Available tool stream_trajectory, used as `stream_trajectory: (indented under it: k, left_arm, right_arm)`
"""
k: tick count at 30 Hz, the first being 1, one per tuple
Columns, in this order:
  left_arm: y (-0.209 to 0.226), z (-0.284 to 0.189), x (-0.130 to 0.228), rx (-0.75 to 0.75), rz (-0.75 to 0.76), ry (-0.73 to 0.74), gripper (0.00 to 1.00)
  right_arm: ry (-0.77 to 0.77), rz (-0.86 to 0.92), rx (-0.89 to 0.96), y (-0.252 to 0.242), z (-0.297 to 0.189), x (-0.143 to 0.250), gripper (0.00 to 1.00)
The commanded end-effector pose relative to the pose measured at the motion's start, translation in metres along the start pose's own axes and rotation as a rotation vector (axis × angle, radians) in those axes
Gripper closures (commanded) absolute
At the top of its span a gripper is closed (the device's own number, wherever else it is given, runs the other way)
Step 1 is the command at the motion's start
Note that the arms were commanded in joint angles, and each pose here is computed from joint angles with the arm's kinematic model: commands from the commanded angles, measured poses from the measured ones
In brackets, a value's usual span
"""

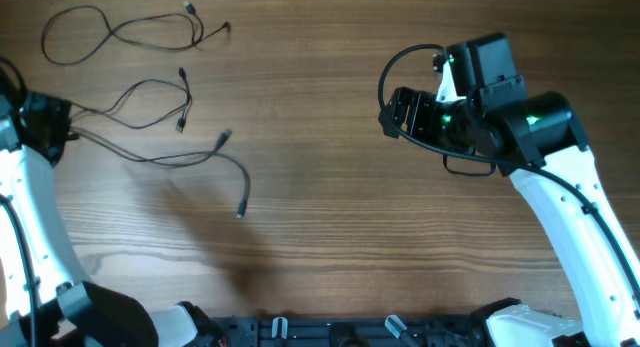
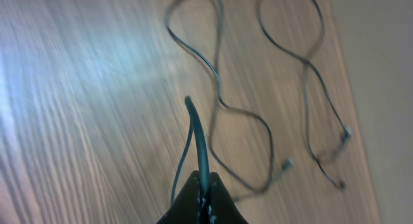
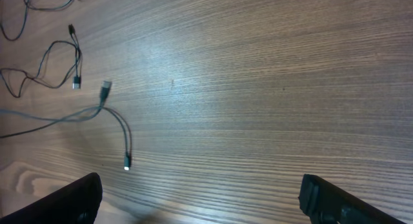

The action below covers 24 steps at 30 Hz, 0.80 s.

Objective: Untangle cables

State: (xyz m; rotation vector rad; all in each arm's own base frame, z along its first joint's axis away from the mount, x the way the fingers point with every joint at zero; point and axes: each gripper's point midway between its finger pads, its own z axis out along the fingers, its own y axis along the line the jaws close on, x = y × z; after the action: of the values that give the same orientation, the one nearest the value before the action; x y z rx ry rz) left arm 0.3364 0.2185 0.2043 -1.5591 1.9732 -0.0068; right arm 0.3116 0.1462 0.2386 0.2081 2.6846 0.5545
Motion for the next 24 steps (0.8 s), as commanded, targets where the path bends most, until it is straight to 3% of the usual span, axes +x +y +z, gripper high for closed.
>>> stream_trajectory:
  k: [1, 7, 15, 24]
  left_arm:
    - [0.028, 0.015, -0.020, -0.141, 0.000, -0.081, 0.96]
    - [0.059, 0.034, -0.037, -0.300, 0.015, -0.148, 0.96]
    - [0.062, 0.066, -0.064, -0.300, 0.177, -0.184, 0.96]
    - [0.098, 0.069, -0.105, -0.383, 0.161, -0.280, 0.96]
  right_arm:
    - [-0.018, 0.001, 0.020, -0.003, 0.000, -0.006, 0.00]
    - [-0.020, 0.001, 0.018, -0.002, 0.000, -0.006, 0.00]
    - [-0.021, 0.001, 0.018, -0.002, 0.000, -0.006, 0.00]
    - [-0.015, 0.004, 0.021, -0.003, 0.005, -0.007, 0.00]
